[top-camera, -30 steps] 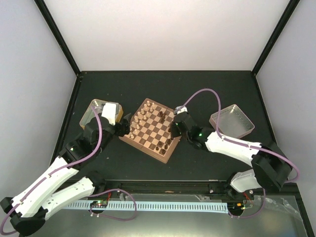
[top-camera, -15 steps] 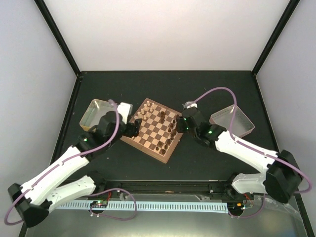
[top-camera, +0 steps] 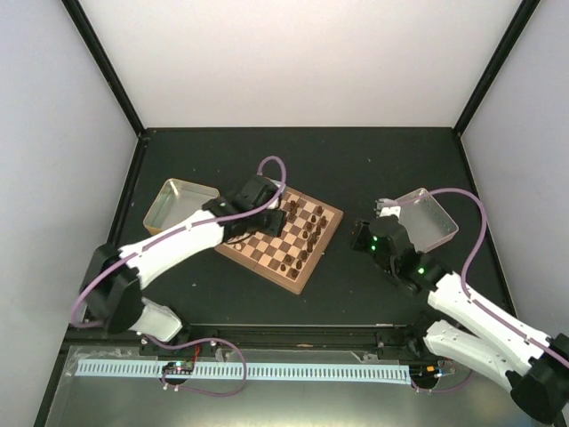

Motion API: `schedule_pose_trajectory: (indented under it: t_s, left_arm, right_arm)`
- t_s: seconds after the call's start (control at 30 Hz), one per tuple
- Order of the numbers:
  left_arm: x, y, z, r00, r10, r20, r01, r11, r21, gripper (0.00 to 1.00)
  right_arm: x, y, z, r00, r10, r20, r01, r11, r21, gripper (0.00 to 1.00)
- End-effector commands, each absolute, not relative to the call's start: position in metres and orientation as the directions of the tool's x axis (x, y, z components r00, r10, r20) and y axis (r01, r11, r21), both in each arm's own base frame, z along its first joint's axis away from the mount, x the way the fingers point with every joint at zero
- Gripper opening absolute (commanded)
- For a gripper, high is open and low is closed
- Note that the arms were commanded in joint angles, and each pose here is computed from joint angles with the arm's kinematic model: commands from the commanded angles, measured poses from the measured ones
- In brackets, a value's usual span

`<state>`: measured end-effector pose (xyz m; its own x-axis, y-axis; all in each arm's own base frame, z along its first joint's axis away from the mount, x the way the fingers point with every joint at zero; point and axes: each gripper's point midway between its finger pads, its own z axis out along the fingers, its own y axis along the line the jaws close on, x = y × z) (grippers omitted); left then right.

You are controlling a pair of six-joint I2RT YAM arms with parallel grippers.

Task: Set up the chess pieces on the board
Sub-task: Pick up the chess piece from the chessboard.

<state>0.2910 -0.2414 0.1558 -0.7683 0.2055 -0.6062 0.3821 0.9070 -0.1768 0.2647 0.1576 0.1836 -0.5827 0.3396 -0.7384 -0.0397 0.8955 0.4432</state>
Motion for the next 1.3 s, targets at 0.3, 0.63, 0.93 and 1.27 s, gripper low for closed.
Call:
schedule_pose_trajectory:
  t_s: [0.3,0.63,0.93,1.27]
  left_arm:
    - [0.345,-0.279,0.106,-0.848,0.263,-0.46,0.346,0.932,-0.105,0.42]
    - [0.362,-0.289,0.092,-0.857,0.268,-0.44,0.346,0.932,-0.107,0.43]
    - [0.37,-0.286,0.081,-0.87,0.262,-0.418,0.336,0.935,-0.113,0.43]
    - [0.375,-0.295,0.073,-0.881,0.274,-0.386,0.362,0.915,-0.178,0.46]
  right_arm:
    - [0.247,0.127,0.181,-0.529,0.409,-0.743,0.01,0.879,0.477,0.38]
    - [0.241,0.132,0.171,-0.557,0.387,-0.735,-0.024,0.877,0.481,0.38]
    - [0.24,0.132,0.171,-0.557,0.384,-0.736,-0.033,0.875,0.482,0.39]
    - [0.242,0.135,0.17,-0.564,0.379,-0.734,-0.037,0.876,0.481,0.4]
